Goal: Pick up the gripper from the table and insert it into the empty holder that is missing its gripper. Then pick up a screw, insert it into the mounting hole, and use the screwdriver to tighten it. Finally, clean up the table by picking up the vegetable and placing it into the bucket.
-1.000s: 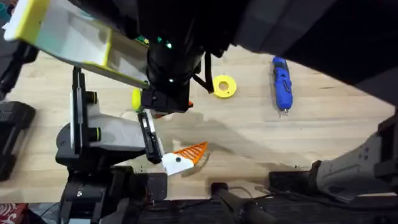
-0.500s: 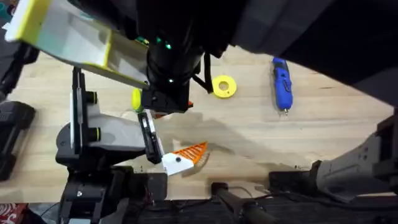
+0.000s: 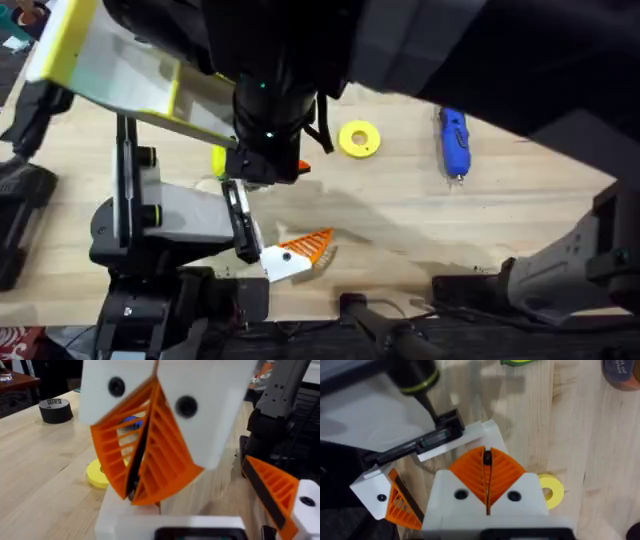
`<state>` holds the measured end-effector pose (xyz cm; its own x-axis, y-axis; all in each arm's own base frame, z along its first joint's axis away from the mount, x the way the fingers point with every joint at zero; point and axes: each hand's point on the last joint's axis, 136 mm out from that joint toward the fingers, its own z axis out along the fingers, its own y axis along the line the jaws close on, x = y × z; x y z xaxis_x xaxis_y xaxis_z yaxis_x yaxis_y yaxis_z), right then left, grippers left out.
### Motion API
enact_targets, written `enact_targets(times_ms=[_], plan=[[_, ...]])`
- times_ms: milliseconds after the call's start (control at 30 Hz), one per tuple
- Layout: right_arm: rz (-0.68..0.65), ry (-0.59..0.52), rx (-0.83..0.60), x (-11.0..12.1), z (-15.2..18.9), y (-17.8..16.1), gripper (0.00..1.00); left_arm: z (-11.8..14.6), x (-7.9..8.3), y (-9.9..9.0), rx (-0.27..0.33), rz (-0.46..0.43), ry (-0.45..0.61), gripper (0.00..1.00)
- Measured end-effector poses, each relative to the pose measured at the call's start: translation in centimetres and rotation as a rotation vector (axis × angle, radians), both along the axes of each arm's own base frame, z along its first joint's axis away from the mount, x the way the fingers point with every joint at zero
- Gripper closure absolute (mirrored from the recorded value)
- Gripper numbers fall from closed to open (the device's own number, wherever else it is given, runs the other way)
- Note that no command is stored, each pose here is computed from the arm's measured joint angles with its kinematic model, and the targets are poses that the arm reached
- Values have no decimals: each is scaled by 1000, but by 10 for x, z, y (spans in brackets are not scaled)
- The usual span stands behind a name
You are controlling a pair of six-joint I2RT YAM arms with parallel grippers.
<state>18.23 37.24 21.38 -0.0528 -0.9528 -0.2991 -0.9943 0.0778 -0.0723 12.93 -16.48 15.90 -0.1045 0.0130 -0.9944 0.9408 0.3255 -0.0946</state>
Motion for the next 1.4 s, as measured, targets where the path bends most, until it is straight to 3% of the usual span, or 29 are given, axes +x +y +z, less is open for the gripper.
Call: enact_targets(times_ms=[567,600,767,800,1200,1400], plan=[[5,4,-9,-1,-5,2,991,0,0,0,-5,0,14,16],[3,5,-9,-1,-5,2,890,0,0,0,-4,0,13,15],[5,0,-24,-1,-6,-1,144,0,0,0,-4,-2,11,15],[9,-5,-29,0,-6,-2,40,0,-1,0,-3,-3,9,15],[4,-11,-23,4,-4,-4,6,0,-1,0,-3,-4,9,15],[-29,-40,51,12,25,-15,6,0,-1,0,-3,-4,9,15]])
